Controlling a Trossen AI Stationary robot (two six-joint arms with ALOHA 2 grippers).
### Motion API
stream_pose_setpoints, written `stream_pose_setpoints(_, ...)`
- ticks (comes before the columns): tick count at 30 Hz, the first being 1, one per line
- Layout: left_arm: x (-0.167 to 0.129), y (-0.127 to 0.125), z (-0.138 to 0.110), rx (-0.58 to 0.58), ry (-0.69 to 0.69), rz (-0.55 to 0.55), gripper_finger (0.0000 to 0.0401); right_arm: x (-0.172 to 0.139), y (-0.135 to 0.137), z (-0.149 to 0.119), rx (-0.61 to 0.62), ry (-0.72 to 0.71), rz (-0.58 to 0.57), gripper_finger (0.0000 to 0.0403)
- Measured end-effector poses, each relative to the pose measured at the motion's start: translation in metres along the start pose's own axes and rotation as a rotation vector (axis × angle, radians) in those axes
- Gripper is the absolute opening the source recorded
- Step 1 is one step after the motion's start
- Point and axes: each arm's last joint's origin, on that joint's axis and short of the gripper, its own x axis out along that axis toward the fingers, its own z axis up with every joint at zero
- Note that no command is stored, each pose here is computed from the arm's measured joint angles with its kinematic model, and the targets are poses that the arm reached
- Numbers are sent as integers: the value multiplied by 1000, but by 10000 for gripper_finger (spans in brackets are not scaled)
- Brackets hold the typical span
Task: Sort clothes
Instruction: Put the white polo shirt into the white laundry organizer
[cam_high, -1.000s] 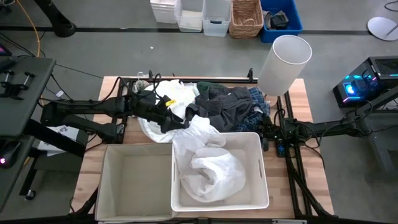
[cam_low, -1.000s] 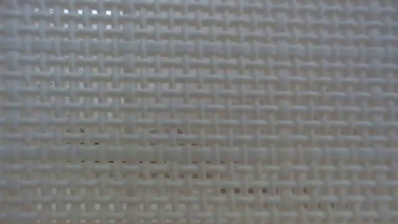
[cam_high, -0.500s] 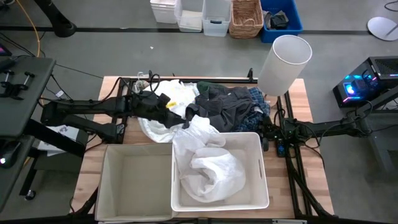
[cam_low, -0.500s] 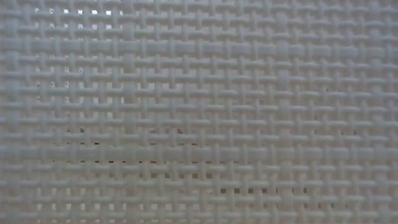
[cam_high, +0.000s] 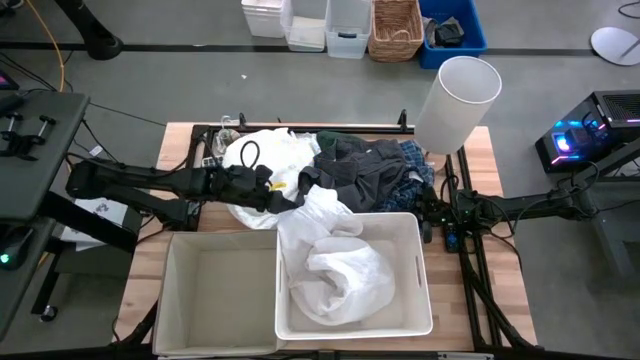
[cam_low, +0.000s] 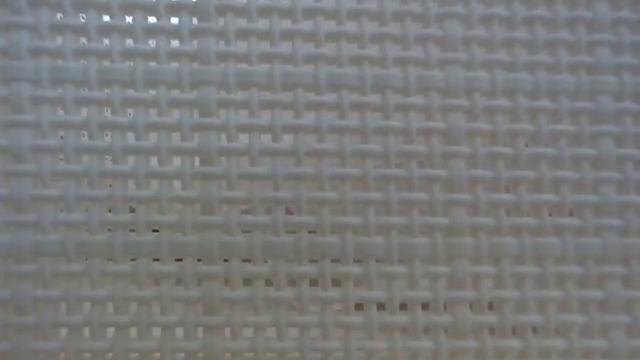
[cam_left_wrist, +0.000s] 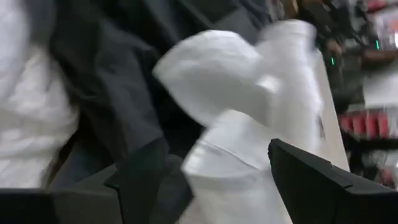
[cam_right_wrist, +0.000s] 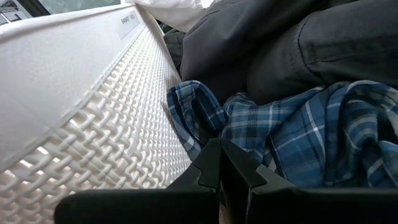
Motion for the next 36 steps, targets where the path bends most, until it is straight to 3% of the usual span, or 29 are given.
stream_pose_setpoints(6, 2, 2, 4, -63, -61, 5, 275, 0, 0, 0, 0, 0, 0, 0)
stream_pose_setpoints(10, 1, -7, 3, -60, -17, -98, 272, 0, 0, 0, 0, 0, 0, 0)
stream_pose_setpoints(16, 6, -9, -2, -71, 11, -104, 242, 0, 0, 0, 0, 0, 0, 0)
stream_pose_setpoints(21, 28, -15, 2, -53, -32, -161, 188, 0, 0, 0, 0, 0, 0, 0)
stream_pose_setpoints(27, 63, -25, 7, -29, 9, -232, 118, 0, 0, 0, 0, 3, -2, 0)
stream_pose_setpoints(33, 60, -56, 13, 94, 18, -363, 25, 0, 0, -1, 0, 7, -4, 0)
stream_pose_setpoints(36, 53, -71, 14, 195, 31, -436, 6, 0, 0, -1, 0, 7, -5, 0)
